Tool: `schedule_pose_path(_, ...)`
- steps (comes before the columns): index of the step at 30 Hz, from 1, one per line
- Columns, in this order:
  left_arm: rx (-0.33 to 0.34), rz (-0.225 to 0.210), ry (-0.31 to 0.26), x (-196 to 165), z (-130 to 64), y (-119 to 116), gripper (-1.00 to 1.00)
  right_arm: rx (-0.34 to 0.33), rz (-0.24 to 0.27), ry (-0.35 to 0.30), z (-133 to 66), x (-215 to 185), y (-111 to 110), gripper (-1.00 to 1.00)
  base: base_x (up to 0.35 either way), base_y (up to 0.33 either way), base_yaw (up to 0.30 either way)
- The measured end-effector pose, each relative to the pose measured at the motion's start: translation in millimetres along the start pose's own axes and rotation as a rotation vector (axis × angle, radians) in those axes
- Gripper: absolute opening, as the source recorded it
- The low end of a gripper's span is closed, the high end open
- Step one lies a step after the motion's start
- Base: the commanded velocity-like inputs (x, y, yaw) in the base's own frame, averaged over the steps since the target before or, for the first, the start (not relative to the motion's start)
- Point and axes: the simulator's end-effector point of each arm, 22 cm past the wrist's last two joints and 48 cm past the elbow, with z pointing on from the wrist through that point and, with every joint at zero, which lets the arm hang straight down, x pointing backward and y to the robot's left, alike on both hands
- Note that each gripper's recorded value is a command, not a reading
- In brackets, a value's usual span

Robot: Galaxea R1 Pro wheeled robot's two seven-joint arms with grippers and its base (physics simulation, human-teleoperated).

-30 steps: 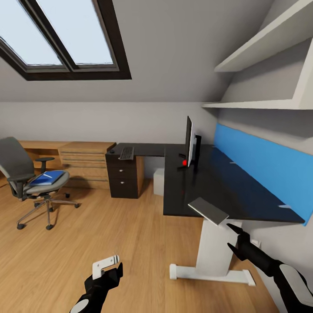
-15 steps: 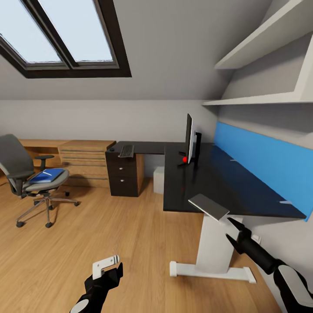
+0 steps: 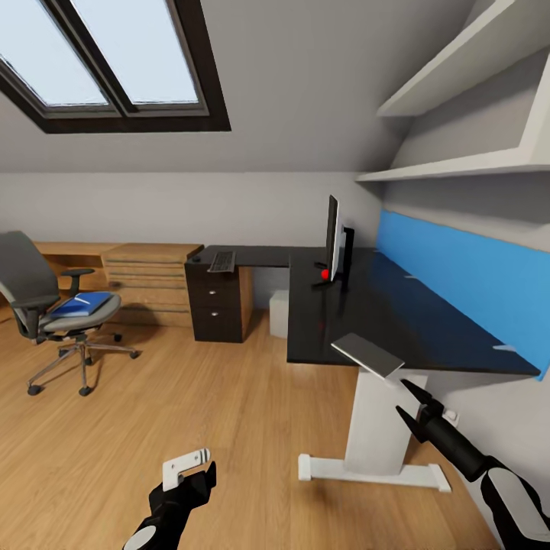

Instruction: In the bedroom, organize the workspace by keeping the computer under the desk, ensuring the monitor is on the desk, placing the keyboard on the desk next to the monitor, placing the mouse on the desk next to the keyboard, moving the folder from the swivel chair onto the desk next to the mouse, stacking the notebook on top of the folder with the pen on top of the notebook, and positioning the swivel chair next to the desk.

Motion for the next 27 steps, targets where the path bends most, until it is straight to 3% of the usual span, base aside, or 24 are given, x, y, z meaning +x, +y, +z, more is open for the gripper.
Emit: schedule_pose_path(27, 0.0, 0.0, 0.001, 23, 10.2, 5, 1.0, -0.021, 0.004, 0.003, -9.7, 7, -23, 1.0, 0.0, 0.0, 0.0)
